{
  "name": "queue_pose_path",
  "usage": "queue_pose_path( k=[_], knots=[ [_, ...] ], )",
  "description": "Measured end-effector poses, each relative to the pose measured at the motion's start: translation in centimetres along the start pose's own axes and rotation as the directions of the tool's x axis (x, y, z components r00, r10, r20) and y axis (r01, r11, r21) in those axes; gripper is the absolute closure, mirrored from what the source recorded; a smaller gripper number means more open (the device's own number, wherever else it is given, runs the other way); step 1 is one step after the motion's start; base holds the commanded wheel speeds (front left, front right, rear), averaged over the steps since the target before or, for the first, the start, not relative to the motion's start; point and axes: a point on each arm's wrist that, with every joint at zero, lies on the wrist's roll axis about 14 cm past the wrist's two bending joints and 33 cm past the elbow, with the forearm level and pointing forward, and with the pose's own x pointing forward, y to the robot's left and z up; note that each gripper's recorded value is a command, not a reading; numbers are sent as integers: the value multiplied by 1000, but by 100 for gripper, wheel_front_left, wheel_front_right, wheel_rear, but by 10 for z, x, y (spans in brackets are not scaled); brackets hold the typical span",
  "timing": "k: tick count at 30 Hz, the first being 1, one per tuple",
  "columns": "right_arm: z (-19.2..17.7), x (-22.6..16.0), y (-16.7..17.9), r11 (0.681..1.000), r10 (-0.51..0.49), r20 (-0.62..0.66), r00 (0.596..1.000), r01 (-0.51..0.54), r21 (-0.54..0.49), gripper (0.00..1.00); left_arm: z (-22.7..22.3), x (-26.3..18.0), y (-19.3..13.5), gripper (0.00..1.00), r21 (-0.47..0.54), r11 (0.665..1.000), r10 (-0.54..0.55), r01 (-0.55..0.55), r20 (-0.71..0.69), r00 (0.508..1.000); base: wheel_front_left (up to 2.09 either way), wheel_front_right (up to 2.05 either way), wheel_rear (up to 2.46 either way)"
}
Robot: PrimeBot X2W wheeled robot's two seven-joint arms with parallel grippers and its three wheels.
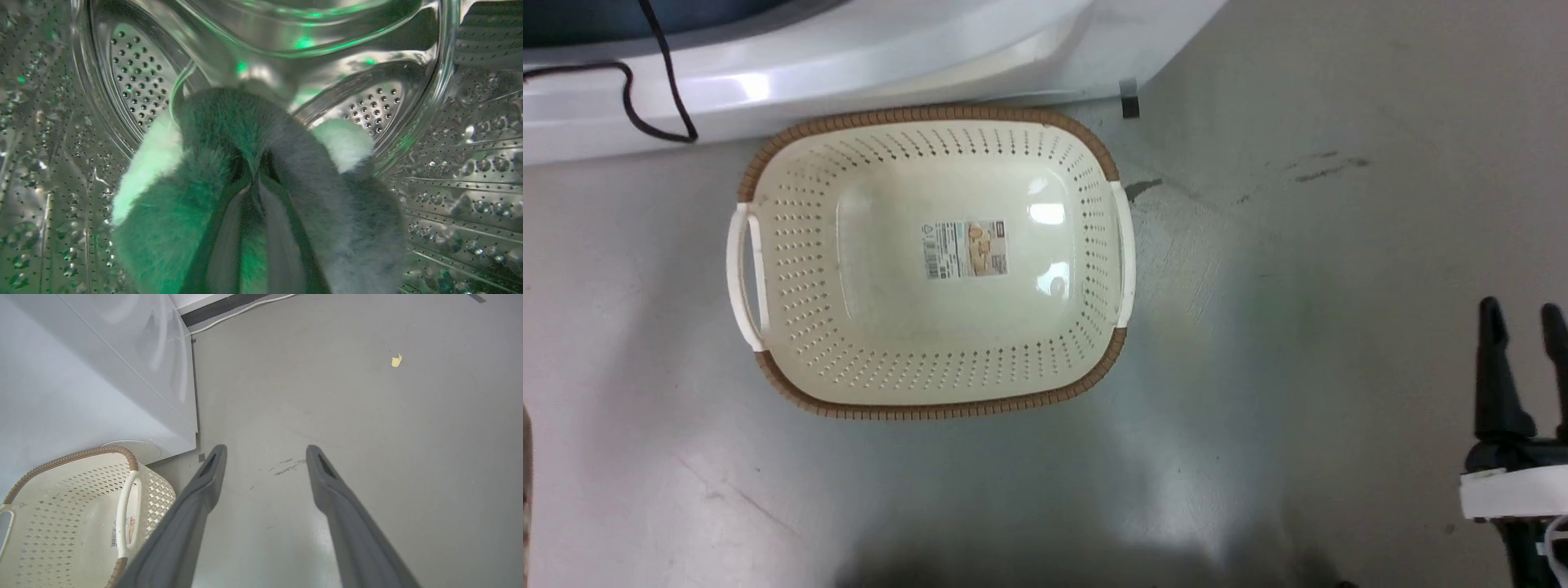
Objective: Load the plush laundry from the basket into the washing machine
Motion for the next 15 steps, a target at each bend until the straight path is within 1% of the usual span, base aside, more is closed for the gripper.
queue_pose_path(
  k=[8,11,12,13,15],
  knots=[
    [-12,4,-9,1000,-16,-33,999,15,-17,0,-23,15,-1,100,1,1000,7,-7,-35,999,0,0,0],
    [-17,6,-9,1000,-16,-43,999,15,-17,0,-38,17,-1,100,-3,1000,14,-14,-77,997,0,0,0],
    [-17,6,-9,1000,-16,-43,999,15,-17,0,-38,17,-1,73,-3,1000,14,-14,-77,997,0,0,0],
    [-17,7,-9,1000,-15,-44,999,14,-16,0,-41,17,0,0,-6,1000,15,-15,-86,996,0,0,0],
    [-18,7,-8,1000,-14,-45,999,13,-15,0,-47,16,-1,0,-16,1000,13,-14,-110,994,0,0,0]
  ],
)
